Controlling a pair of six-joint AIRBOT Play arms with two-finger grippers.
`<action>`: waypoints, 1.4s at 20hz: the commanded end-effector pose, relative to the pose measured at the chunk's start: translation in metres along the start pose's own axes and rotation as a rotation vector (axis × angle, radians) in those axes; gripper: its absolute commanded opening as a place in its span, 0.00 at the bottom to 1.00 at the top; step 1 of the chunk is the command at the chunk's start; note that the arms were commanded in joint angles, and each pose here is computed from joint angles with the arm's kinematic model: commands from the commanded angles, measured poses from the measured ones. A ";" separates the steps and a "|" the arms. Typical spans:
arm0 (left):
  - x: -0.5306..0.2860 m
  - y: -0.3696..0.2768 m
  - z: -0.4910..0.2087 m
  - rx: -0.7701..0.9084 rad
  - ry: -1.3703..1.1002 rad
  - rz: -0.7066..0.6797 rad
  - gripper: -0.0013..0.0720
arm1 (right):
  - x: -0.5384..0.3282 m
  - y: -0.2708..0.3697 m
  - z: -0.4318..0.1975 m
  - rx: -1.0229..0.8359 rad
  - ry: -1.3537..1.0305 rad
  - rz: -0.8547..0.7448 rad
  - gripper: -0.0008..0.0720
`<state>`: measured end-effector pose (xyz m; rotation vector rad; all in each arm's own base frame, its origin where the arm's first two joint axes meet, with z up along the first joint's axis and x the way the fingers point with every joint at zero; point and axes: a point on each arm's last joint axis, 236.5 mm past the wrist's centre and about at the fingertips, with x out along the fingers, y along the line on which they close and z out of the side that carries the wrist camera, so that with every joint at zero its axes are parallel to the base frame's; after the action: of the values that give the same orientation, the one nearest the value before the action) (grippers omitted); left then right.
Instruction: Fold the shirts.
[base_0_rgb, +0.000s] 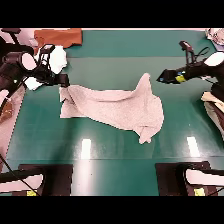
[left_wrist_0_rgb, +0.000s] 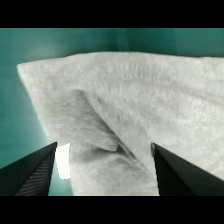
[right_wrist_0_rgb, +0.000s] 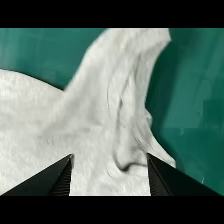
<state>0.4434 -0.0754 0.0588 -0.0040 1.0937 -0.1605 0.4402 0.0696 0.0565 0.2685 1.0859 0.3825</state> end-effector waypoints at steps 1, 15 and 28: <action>-0.011 0.030 -0.021 0.006 0.066 0.074 0.94 | -0.031 -0.029 -0.026 0.022 0.082 -0.038 0.73; 0.056 0.015 -0.144 -0.095 0.160 -0.220 0.78 | -0.036 -0.020 -0.182 0.285 0.083 0.091 0.73; 0.078 0.016 -0.149 -0.030 0.172 -0.236 0.50 | -0.050 0.001 -0.197 0.253 0.039 0.084 0.73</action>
<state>0.3498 -0.0573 -0.0784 -0.1514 1.2603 -0.3536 0.2470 0.0508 0.0144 0.5100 1.1298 0.3178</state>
